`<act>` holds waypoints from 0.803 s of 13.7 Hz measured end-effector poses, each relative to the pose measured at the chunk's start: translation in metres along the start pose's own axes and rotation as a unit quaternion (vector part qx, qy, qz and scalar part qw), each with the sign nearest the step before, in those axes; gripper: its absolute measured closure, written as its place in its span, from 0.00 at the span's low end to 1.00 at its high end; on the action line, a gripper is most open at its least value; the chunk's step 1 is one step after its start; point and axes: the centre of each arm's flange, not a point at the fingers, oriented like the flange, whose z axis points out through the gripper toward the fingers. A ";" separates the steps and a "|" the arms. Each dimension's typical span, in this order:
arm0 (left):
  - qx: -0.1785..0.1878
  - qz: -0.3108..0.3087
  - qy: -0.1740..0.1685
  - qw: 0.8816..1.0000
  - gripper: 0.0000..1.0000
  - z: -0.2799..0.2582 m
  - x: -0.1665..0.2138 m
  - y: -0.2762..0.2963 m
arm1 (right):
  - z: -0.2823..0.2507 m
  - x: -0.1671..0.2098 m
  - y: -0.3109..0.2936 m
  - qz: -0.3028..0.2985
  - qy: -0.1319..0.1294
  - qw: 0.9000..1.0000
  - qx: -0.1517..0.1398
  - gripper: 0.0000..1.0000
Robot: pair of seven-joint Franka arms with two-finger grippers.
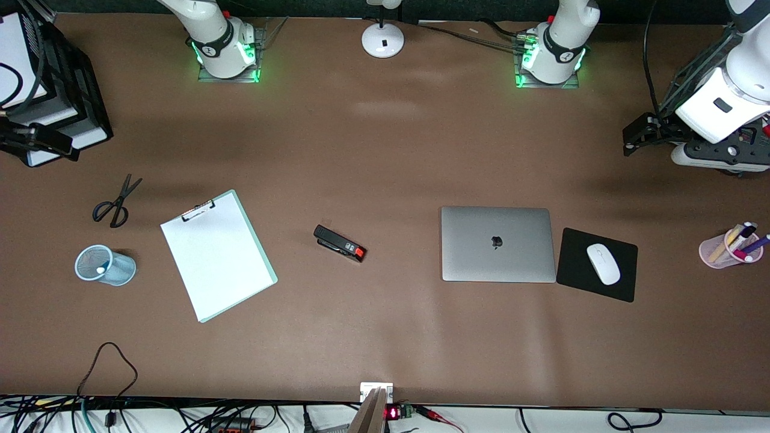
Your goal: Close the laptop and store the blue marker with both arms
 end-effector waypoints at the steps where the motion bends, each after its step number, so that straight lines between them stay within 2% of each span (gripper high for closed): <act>1: 0.000 0.000 0.000 1.000 0.00 0.000 0.000 0.000 | -0.001 -0.003 0.001 0.000 0.003 1.000 0.001 0.00; 11: 0.000 0.000 0.000 1.000 0.00 0.000 0.000 0.000 | -0.001 -0.006 0.000 -0.002 0.010 1.000 0.002 0.00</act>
